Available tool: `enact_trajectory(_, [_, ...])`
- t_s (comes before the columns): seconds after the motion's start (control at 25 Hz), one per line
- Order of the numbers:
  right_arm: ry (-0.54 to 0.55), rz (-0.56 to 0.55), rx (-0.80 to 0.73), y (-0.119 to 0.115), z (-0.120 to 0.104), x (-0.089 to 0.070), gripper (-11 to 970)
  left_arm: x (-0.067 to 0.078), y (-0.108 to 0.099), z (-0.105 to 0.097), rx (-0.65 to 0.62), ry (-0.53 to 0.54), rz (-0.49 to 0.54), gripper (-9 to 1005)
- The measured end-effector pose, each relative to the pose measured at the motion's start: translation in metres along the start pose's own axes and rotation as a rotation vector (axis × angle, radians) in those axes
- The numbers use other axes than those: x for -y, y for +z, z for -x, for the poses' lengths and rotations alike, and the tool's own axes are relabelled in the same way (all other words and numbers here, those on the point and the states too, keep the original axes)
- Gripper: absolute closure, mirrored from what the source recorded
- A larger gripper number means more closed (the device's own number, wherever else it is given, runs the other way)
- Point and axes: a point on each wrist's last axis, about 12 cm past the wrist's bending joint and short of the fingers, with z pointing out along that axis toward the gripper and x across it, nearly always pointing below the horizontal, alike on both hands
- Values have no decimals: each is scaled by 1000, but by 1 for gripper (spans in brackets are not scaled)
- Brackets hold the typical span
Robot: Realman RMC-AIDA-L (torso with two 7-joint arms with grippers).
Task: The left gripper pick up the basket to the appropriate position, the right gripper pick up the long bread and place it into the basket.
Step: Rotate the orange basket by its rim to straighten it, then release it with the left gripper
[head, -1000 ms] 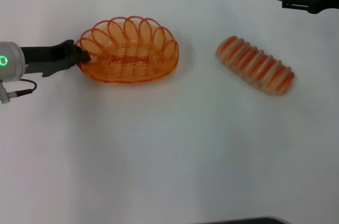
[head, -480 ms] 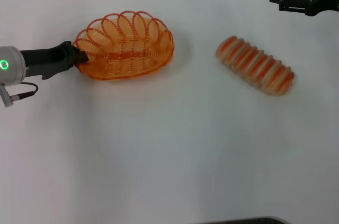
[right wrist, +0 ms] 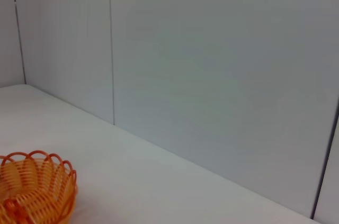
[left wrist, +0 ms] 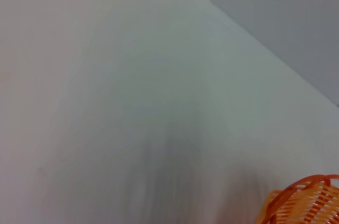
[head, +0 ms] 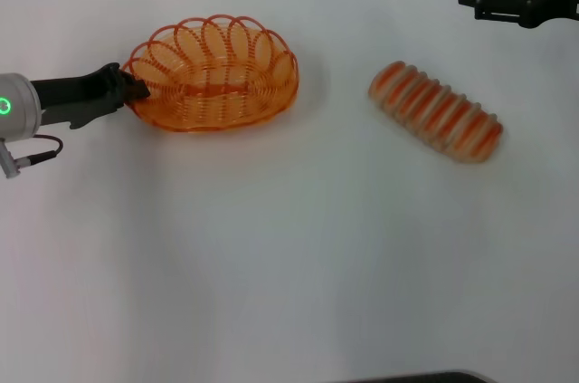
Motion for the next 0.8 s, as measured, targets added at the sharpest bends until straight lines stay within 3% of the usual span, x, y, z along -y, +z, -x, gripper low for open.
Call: enact_trajectory(0.8, [-4,-16,-4,1,1,2,31,2,-4,4,8,-1,-5,893])
